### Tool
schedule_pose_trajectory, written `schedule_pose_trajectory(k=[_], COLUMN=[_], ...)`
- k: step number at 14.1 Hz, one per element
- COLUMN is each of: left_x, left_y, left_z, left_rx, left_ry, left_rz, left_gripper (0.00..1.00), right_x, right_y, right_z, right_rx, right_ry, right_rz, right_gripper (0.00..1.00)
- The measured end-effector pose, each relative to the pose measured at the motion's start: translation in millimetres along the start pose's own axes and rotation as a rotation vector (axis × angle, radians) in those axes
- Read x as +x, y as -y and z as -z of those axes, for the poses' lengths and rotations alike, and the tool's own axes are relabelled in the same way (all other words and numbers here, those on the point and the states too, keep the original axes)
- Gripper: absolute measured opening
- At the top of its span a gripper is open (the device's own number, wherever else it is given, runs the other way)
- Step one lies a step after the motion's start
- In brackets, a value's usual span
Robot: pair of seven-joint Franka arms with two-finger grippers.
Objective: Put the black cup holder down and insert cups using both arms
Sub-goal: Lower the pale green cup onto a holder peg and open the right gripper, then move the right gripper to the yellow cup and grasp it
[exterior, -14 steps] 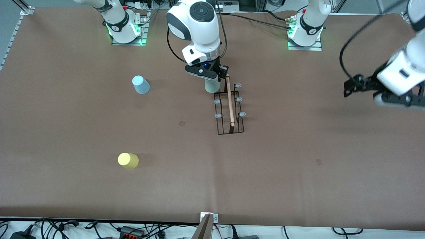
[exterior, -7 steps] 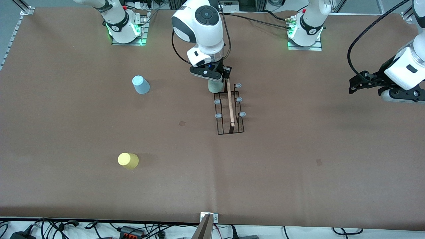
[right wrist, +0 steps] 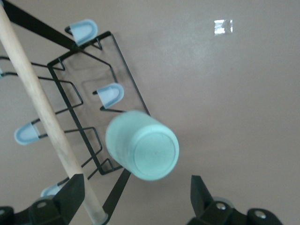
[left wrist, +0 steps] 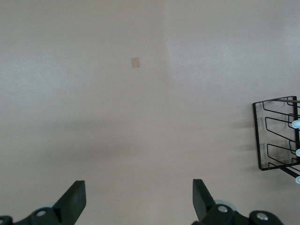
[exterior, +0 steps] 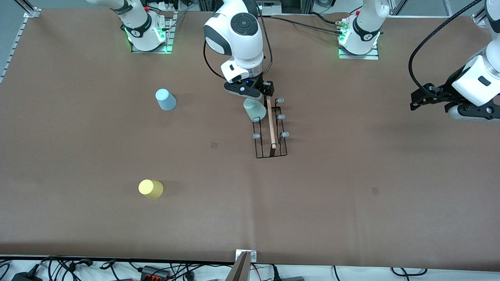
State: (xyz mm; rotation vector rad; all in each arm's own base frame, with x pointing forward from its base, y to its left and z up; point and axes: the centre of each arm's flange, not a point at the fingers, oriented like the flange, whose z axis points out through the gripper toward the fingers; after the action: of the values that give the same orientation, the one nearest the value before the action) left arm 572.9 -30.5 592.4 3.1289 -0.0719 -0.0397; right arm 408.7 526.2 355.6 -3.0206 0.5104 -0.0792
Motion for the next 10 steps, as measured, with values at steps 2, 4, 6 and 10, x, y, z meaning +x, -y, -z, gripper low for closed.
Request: schedule_pose_trajectory(k=[2, 4, 6, 10], left_x=[0.0, -0.1, -0.3, -0.4], left_y=[0.0, -0.5, -1.2, -1.8], left_z=[0.0, -0.1, -0.2, -0.3], left_rx=[0.000, 0.000, 0.000, 0.000], left_ry=[0.000, 0.001, 0.002, 0.003], left_rz=[0.000, -0.001, -0.002, -0.003], left_gripper=[1.00, 1.00, 1.00, 1.00], right_x=[19.4, 48.7, 89.7, 195.8], right_y=[-6.9, -25.4, -58.1, -141.9], right_z=[16.8, 42.1, 62.2, 78.9], right_rx=[-0.023, -0.068, -0.136, -0.192], right_ry=[-0.031, -0.045, -0.027, 0.023], right_rz=[0.010, 0.053, 0.116, 0.230], right_gripper=[1.00, 1.00, 1.00, 1.00])
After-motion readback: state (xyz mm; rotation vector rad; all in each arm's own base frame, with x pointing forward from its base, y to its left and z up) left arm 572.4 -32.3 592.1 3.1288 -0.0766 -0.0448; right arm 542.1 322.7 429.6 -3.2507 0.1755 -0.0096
